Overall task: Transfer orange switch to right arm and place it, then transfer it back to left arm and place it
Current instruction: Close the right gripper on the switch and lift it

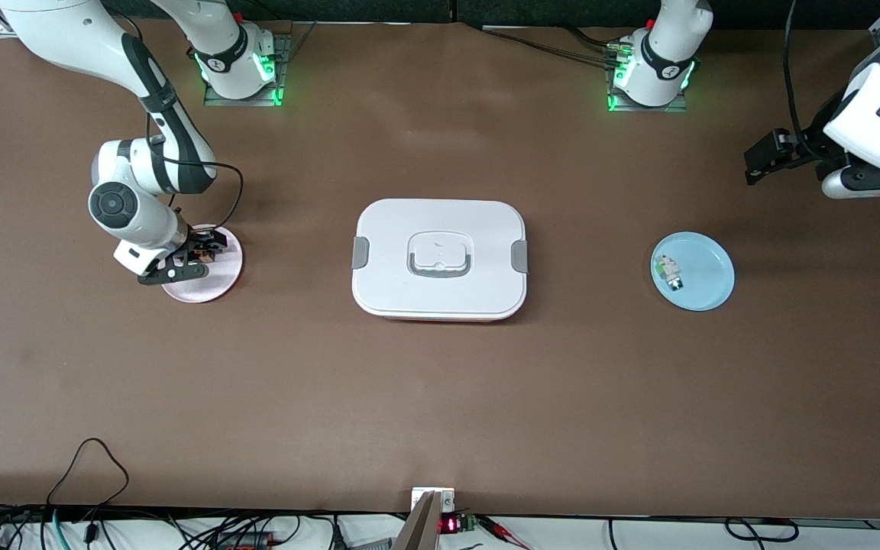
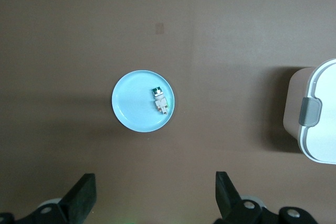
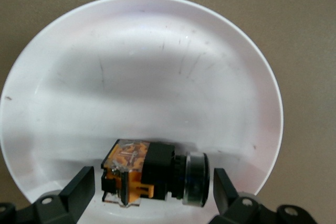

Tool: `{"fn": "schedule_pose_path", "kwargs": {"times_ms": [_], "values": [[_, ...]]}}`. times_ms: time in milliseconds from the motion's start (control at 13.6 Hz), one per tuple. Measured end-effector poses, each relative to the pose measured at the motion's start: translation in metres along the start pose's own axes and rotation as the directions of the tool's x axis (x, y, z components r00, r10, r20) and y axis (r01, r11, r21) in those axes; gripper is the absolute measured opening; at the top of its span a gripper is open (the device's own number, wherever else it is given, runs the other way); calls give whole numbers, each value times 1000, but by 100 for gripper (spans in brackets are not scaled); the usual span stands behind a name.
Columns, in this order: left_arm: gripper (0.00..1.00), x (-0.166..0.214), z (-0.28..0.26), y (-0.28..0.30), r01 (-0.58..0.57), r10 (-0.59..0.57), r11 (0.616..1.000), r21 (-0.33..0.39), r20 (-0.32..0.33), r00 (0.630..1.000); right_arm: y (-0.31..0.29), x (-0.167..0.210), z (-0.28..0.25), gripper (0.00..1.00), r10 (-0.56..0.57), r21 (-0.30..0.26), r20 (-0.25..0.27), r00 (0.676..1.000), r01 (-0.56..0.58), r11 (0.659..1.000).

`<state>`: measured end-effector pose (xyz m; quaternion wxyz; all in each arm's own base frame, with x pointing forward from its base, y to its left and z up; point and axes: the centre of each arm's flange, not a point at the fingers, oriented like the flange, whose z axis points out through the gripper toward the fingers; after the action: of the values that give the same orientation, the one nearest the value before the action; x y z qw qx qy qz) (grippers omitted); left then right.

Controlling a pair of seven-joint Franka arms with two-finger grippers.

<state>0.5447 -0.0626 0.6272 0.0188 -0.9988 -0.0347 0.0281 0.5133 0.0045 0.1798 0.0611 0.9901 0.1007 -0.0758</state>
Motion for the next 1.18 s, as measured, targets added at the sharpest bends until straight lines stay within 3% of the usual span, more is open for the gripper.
{"fn": "schedule_pose_path", "kwargs": {"times_ms": [294,441,882,1176], "values": [[100,0,0,-1,1,-1,1000,0,0,1000,5,-2,4,96,9,2,6,1000,-9,1000],[100,0,0,-1,1,-1,1000,0,0,1000,5,-2,5,73,8,2,7,1000,-8,1000],[100,0,0,-1,1,-1,1000,0,0,1000,-8,4,-2,72,-20,6,-15,1000,20,1000],[100,0,0,-1,2,-2,1000,0,0,1000,-44,14,-55,72,-61,6,-64,996,61,998]]}}
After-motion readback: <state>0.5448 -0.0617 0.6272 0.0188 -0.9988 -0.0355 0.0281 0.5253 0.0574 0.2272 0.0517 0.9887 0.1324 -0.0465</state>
